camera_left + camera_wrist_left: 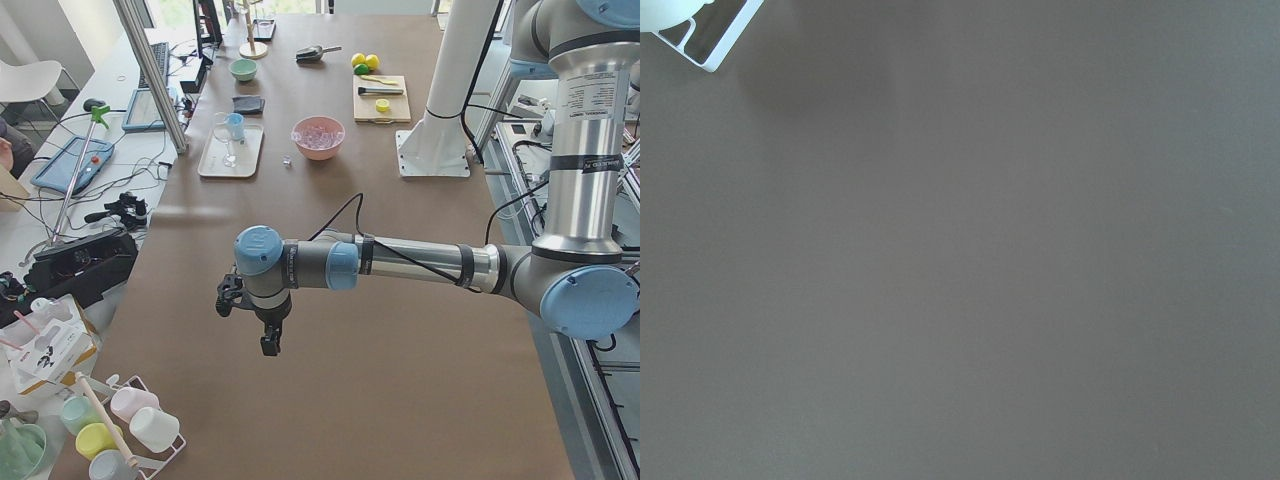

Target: Put ice in cup with scoop

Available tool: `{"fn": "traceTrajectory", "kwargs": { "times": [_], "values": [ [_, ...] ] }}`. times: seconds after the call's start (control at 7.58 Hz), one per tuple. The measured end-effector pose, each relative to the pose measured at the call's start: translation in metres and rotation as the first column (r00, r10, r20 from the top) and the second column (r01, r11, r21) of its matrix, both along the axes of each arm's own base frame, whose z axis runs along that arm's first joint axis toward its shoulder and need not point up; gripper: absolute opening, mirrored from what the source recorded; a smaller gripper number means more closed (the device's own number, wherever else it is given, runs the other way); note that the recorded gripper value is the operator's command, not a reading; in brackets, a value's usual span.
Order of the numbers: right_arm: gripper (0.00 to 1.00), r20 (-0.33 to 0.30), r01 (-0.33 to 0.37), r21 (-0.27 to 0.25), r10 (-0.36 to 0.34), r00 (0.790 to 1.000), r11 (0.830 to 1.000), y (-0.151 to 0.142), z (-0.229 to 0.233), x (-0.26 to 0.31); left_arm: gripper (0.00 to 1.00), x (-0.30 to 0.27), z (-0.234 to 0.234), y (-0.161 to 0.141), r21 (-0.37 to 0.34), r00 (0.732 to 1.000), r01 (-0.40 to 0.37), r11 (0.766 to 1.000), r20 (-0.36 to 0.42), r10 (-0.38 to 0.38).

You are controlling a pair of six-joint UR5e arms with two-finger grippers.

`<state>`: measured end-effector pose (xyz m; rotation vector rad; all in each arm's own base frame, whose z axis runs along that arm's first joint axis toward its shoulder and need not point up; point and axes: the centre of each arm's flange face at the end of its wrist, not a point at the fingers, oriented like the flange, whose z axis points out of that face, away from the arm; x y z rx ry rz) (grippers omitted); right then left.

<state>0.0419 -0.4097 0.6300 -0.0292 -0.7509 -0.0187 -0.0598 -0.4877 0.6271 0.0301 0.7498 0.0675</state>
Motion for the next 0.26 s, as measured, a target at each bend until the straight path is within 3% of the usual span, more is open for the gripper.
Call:
{"fn": "traceTrajectory", "kwargs": {
  "times": [0.26],
  "values": [
    [1.00,0.001,0.000,0.004,0.000,1.000,1.000,-0.0012,-0.0021,-0.0001,0.99,0.0006,0.0020,0.0005,-0.004,1.000,-0.001,1.000,0.001,0.001]
  ]
}}
